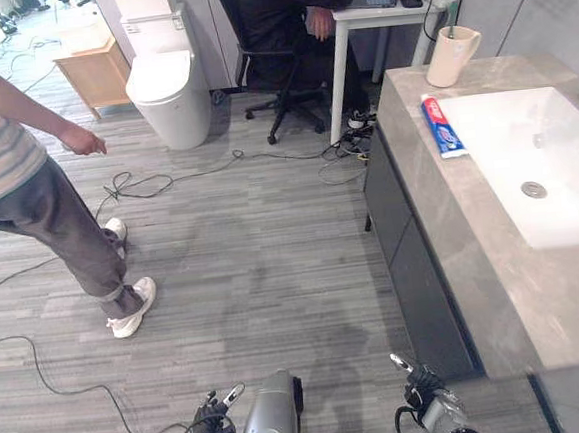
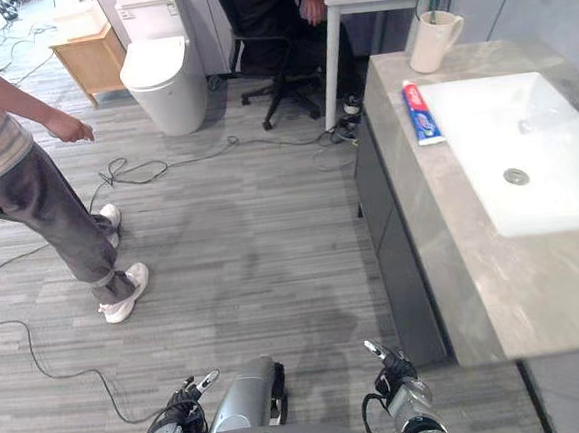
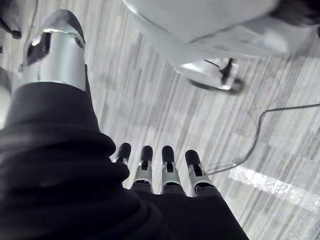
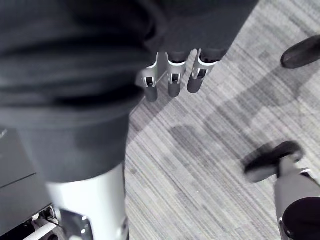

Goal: Organize washtable

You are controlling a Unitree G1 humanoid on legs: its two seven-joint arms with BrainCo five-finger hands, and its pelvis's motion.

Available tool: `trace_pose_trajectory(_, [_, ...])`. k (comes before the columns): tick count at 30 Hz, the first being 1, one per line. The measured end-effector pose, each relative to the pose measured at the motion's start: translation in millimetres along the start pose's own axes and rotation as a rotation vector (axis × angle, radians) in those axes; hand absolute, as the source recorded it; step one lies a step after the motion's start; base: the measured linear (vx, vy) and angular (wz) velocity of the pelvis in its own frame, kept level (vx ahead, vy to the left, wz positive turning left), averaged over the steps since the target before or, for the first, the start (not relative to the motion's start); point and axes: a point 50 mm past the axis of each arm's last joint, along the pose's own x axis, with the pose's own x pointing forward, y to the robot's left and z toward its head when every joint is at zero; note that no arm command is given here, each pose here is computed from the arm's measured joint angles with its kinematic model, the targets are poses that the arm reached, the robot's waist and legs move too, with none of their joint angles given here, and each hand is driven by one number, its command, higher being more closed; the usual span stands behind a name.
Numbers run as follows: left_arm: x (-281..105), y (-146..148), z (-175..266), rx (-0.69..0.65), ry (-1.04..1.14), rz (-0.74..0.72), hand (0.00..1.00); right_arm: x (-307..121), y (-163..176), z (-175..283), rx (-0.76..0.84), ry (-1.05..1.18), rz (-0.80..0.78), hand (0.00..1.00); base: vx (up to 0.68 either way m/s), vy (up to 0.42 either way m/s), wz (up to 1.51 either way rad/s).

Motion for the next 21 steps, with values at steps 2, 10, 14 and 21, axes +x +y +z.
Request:
trace_pose_trajectory(2, [-1, 11, -6, -0.006, 0.032, 0.033, 0.00, -1, -1, -5, -0.035, 0.020, -0.005, 0.00, 0.51, 0.200, 0.01])
trace_pose_trajectory(10, [3, 11, 3, 0.029, 0.029, 0.026, 0.00, -6, -4, -19, -0.103, 0.038, 0.025, 0.00, 0.19, 0.145, 0.29])
trace_pose_trajectory(14, [9, -15, 27, 0.055, -0.048, -0.047, 0.00, -5, -3, -8, -0.096, -0.013, 0.030, 0.00, -0.42, 0.043, 0.19])
trace_pose_trajectory(21, [5, -40, 21, 0.002, -0.047, -0.105, 0.00, -9, -39, -13, -0.059, 0.018, -0.077, 0.00, 0.05, -0.170, 0.30])
